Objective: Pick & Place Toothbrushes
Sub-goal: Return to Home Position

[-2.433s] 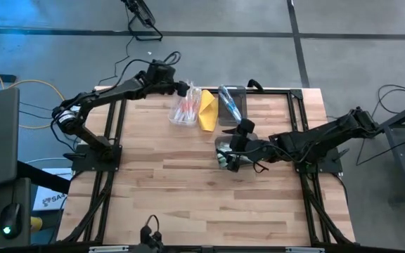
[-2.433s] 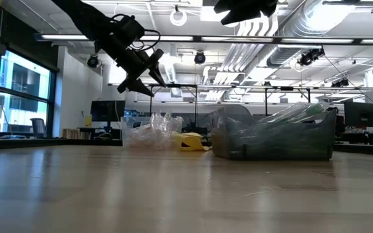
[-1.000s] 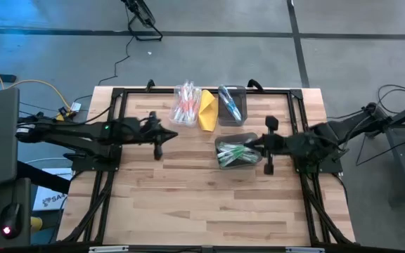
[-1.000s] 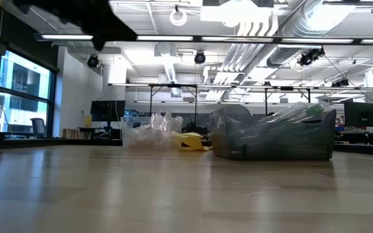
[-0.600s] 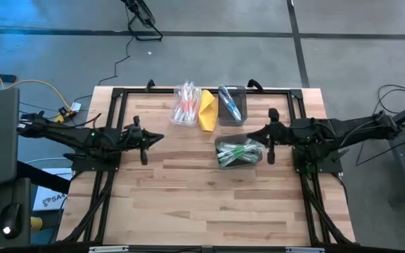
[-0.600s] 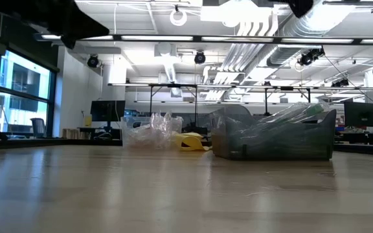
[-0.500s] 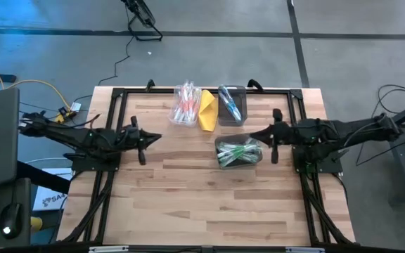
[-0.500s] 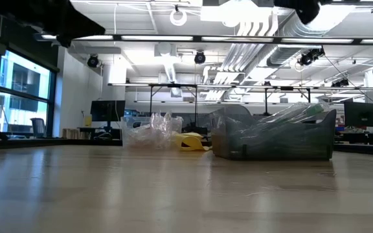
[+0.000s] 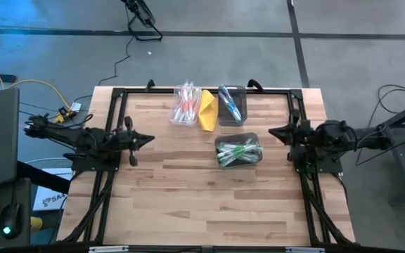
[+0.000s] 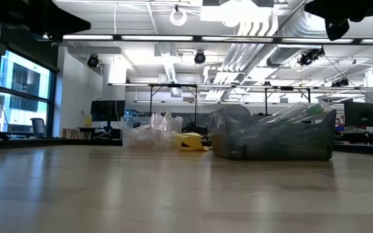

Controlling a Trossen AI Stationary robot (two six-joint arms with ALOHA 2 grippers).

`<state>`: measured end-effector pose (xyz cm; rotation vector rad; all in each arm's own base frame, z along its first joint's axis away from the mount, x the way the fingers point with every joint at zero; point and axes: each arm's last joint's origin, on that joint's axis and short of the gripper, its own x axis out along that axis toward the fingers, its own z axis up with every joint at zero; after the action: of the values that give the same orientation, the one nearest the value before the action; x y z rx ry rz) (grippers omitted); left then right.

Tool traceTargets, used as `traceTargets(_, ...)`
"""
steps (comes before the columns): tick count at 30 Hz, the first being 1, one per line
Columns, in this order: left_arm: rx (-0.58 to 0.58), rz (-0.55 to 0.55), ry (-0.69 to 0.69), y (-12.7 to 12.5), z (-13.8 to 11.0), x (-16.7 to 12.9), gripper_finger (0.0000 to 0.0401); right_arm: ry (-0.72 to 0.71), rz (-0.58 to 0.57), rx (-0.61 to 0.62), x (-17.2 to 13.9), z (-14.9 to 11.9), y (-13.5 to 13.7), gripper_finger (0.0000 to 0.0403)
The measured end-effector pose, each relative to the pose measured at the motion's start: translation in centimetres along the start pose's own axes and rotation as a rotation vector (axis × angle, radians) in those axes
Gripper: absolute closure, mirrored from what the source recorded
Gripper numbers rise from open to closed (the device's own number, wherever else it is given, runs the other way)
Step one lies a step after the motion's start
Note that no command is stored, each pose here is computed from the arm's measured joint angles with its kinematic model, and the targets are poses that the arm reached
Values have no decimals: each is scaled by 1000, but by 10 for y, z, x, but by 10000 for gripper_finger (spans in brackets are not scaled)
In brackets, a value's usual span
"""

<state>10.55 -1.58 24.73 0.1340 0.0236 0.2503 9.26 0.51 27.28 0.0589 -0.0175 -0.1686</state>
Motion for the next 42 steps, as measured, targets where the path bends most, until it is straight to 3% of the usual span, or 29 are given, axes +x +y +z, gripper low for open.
traceTargets(15,45,-181,-56,4,-5,-17,401,-120,18,-14,-23,-26,-9,401)
traceTargets(21,44,-200,-75,3,-23,-21,401,-126,92,-15,-23,-27,-6,401)
traceTargets(27,34,-254,-86,-3,-49,-19,401,-129,94,13,-20,-30,-6,401)
traceTargets(33,28,-281,-113,-11,-71,-12,401,-130,103,22,-8,-59,-3,401)
traceTargets(42,-26,-310,-95,-13,-74,-11,401,-33,121,-16,2,-102,-1,401)
